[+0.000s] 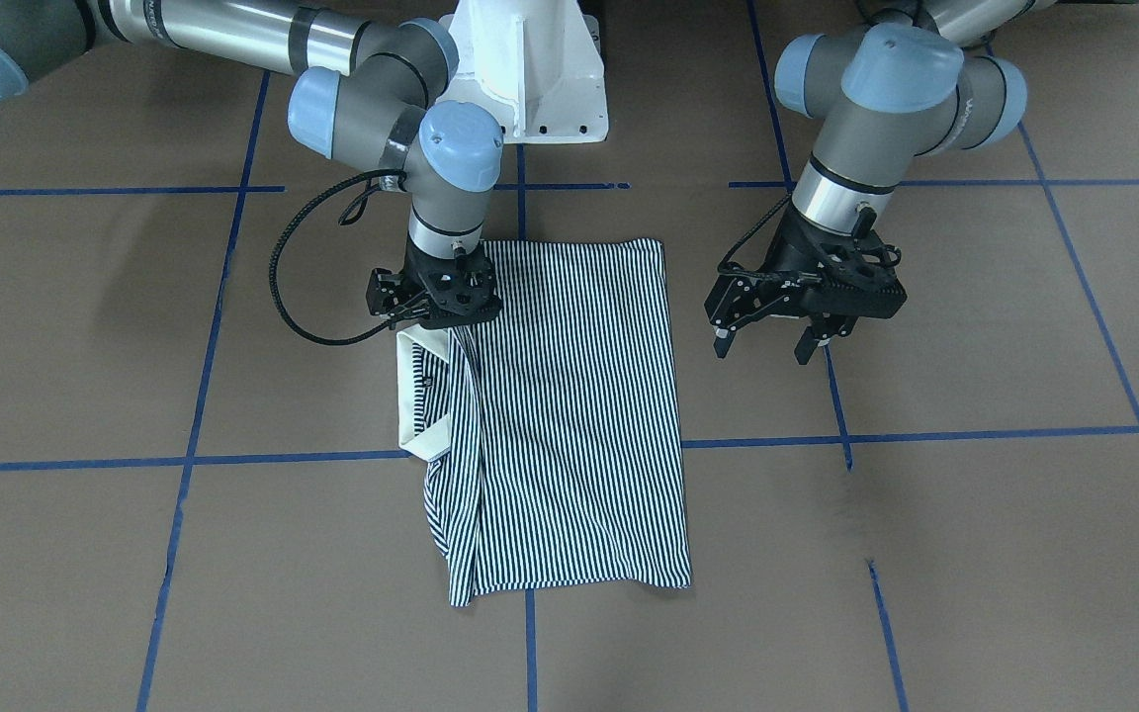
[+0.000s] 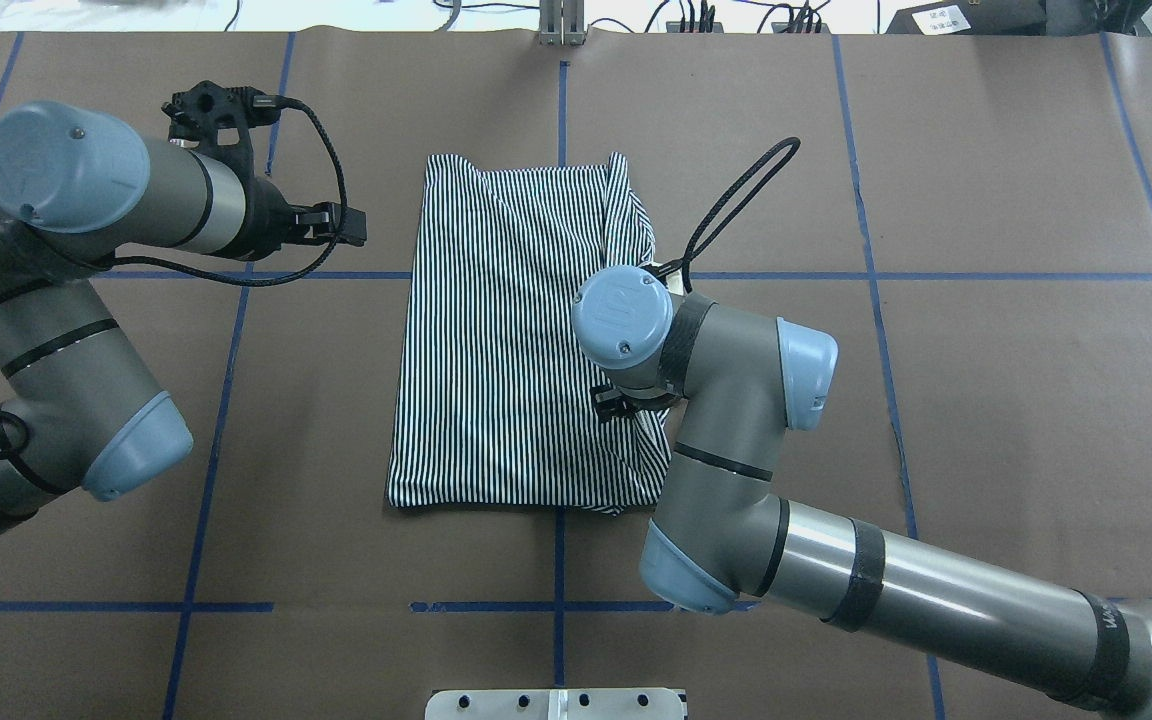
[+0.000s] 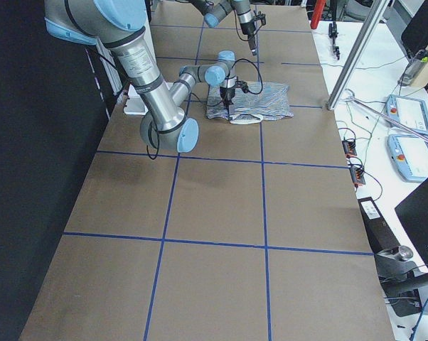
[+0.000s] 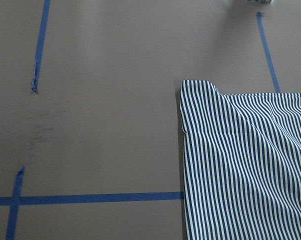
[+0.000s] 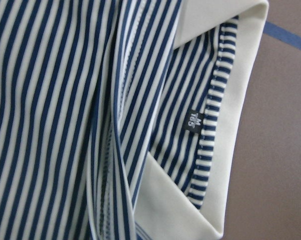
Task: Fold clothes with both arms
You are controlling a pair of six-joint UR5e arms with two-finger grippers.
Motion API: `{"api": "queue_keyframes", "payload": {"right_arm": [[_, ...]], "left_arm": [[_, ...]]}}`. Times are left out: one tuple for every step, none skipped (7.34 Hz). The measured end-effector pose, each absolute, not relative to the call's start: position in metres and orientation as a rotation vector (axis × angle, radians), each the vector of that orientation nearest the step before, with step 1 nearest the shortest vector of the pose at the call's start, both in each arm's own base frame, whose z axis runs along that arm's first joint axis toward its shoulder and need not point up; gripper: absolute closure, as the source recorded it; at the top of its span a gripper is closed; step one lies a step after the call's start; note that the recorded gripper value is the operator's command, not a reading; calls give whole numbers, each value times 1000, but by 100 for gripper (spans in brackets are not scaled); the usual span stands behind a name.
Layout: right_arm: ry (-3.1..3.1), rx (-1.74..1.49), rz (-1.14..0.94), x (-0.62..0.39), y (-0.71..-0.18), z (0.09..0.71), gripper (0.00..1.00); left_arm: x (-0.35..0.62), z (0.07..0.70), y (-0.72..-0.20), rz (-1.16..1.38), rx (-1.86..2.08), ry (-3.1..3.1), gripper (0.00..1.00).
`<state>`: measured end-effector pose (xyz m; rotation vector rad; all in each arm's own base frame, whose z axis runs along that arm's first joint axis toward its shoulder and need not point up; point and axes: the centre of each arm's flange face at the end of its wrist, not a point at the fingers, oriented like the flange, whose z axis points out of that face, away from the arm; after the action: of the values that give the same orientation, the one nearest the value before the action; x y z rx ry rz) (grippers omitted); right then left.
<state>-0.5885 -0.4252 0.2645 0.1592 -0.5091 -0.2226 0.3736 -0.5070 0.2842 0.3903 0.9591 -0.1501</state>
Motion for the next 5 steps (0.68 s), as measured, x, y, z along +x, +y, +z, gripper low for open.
{"api": "queue_keyframes", "payload": {"right_arm": [[-512, 164, -217, -582, -428, 265, 0], [-515, 167, -212, -575, -429, 267, 0], [-513, 169, -207, -565, -428, 274, 0], [-505, 169, -201, -551, -426, 288, 0], [-498, 171, -197, -540, -424, 301, 0]], "left_arm": [[374, 283, -507, -150, 391, 961, 0], [374, 282, -507, -150, 393, 963, 0], [374, 280, -507, -150, 394, 965, 0], [374, 280, -508, -150, 394, 965, 0], [374, 279, -508, -150, 395, 965, 0]]}}
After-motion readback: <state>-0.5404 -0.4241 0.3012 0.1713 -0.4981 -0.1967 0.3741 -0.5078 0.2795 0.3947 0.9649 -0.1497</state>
